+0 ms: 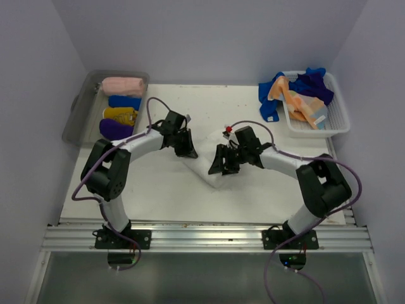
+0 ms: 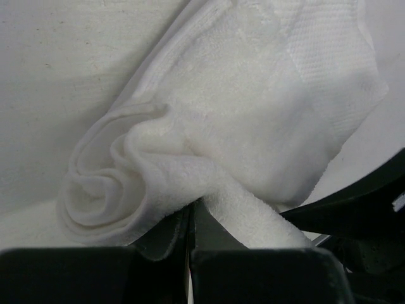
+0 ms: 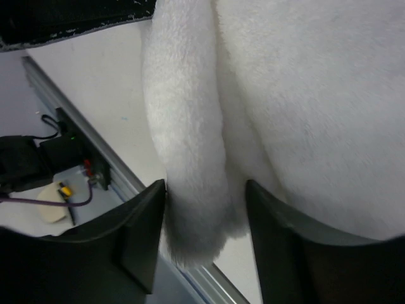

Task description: Roll the towels

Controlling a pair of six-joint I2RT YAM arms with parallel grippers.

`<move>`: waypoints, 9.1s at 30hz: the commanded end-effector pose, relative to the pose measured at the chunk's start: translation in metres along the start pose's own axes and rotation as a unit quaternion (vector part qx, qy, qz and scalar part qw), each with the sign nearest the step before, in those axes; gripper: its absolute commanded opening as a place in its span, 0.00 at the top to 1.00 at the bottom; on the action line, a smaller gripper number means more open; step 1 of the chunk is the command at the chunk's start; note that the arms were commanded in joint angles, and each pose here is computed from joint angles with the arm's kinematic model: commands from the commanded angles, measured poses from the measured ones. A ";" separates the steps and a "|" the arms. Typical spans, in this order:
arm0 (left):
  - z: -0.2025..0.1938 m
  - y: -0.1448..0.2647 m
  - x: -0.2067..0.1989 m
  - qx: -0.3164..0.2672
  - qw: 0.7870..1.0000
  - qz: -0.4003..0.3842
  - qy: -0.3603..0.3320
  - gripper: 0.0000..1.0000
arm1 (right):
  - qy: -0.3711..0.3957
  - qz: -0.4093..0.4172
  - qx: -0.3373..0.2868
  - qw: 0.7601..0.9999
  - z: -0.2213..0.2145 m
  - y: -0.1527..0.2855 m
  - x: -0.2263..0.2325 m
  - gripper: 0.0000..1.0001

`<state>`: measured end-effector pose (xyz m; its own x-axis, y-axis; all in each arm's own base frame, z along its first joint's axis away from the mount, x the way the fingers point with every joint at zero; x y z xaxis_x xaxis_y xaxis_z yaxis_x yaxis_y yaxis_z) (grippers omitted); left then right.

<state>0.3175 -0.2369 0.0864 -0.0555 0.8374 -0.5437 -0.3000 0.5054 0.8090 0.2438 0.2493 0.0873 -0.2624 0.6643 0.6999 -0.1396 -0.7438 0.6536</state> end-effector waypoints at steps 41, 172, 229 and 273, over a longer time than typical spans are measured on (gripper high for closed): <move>0.014 0.007 0.013 -0.003 0.996 0.070 -0.059 1.00 | 0.162 -0.265 -0.027 0.950 -0.016 -0.021 -0.035 0.98; 0.029 0.019 0.017 -0.213 0.963 -0.110 0.126 0.05 | 0.139 -0.218 -0.053 0.965 -0.026 -0.018 -0.041 1.00; 0.004 -0.001 0.040 -0.065 0.966 0.070 0.242 1.00 | 0.528 -0.406 -0.101 0.739 -0.002 -0.016 0.076 0.24; 0.018 0.048 0.031 -0.105 0.968 0.022 0.227 0.33 | 0.308 -0.285 -0.121 0.900 -0.029 -0.044 0.045 1.00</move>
<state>0.3169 -0.1963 0.0942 -0.4942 0.6491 -0.5782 -0.4214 0.4029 0.8125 0.2212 0.3005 0.0802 -0.5481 0.7714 -0.3234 -0.7001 -0.2115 0.6820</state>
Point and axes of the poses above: each gripper's point midway between its finger pads, its own y axis back along the fingers, its own x axis along the line the jaws close on, z = x × y, the point moved 4 cm from there along y, back along the fingers, and after that the axes turned 4 degrees about y, right-handed, at the moved point
